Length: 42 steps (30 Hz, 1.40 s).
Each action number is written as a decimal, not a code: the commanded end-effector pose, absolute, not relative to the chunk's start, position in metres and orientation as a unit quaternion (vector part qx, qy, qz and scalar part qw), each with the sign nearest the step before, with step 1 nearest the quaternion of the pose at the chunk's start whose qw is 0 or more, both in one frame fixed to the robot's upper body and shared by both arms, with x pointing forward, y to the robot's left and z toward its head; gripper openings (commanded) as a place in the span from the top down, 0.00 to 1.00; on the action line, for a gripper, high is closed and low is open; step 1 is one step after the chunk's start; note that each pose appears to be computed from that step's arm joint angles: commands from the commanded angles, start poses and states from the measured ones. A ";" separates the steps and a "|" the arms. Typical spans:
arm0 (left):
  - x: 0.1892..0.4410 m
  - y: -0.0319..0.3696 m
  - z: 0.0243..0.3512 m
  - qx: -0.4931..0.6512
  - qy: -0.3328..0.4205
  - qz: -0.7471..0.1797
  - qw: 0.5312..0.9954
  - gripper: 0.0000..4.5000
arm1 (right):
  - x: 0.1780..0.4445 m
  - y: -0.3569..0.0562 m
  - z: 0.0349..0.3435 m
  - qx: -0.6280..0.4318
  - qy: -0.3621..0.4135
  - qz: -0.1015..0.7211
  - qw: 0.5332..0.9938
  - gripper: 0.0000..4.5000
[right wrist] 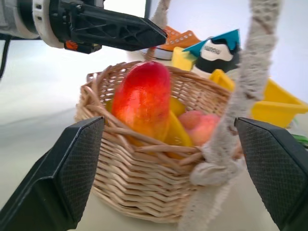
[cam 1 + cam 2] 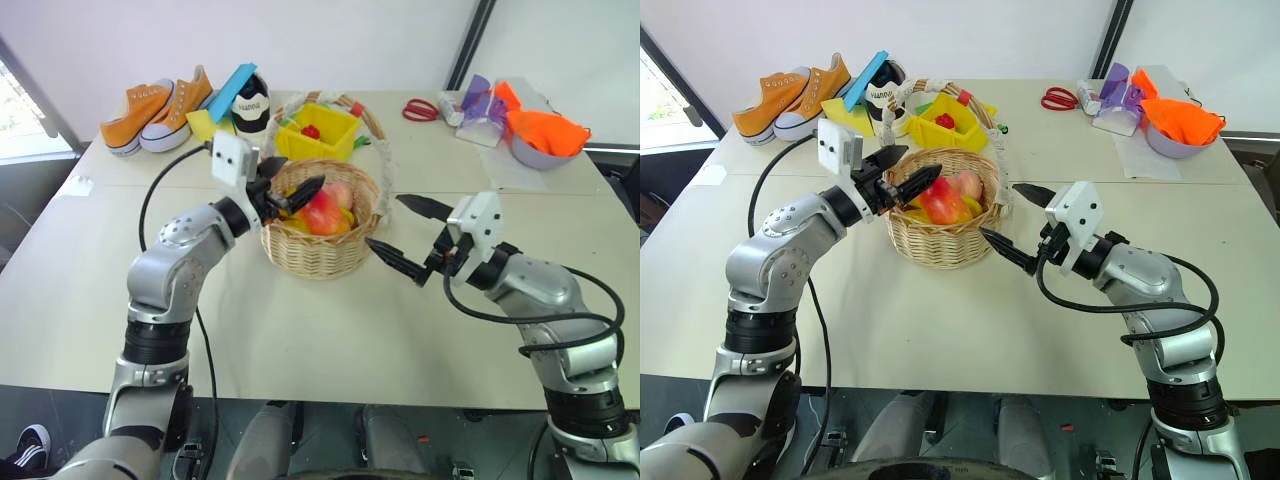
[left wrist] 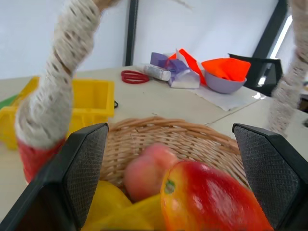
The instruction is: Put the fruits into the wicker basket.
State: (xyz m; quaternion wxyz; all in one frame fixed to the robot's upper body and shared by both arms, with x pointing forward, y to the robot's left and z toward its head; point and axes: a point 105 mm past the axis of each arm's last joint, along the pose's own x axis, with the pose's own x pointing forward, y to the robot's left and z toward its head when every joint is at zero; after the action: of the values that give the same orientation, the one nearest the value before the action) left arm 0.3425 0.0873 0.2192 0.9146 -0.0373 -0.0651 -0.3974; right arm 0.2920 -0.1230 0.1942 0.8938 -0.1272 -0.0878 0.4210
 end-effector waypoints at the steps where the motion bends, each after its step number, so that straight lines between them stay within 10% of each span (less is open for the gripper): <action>1: 0.325 0.093 0.247 -0.022 -0.136 -0.415 0.899 0.02 | 0.292 -0.124 0.208 -0.129 -0.120 0.413 0.893 0.00; 8: 0.273 0.146 0.229 0.043 -0.137 -0.451 0.881 0.02 | 0.296 -0.138 0.222 -0.068 -0.149 0.314 0.935 0.00; 28: 0.238 0.220 0.183 0.026 -0.087 -0.401 0.912 0.02 | 0.338 -0.090 0.217 -0.044 -0.146 0.220 0.963 0.00; 31: 0.235 0.220 0.184 0.022 -0.086 -0.403 0.911 0.00 | 0.346 -0.091 0.219 -0.035 -0.149 0.214 0.965 0.18; 38: 0.234 0.219 0.186 0.019 -0.086 -0.406 0.910 0.00 | 0.352 -0.101 0.224 -0.047 -0.158 0.195 0.967 0.99; 42: 0.237 0.213 0.187 0.014 -0.092 -0.414 0.905 0.00 | 0.357 -0.122 0.232 -0.063 -0.167 0.169 0.969 0.99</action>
State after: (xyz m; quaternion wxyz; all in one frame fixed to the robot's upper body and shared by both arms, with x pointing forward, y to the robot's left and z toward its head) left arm 0.2385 0.2176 0.1745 0.9115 -0.0022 -0.0691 -0.4055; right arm 0.3572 -0.1058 0.2084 0.9718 -0.0524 -0.1245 0.1931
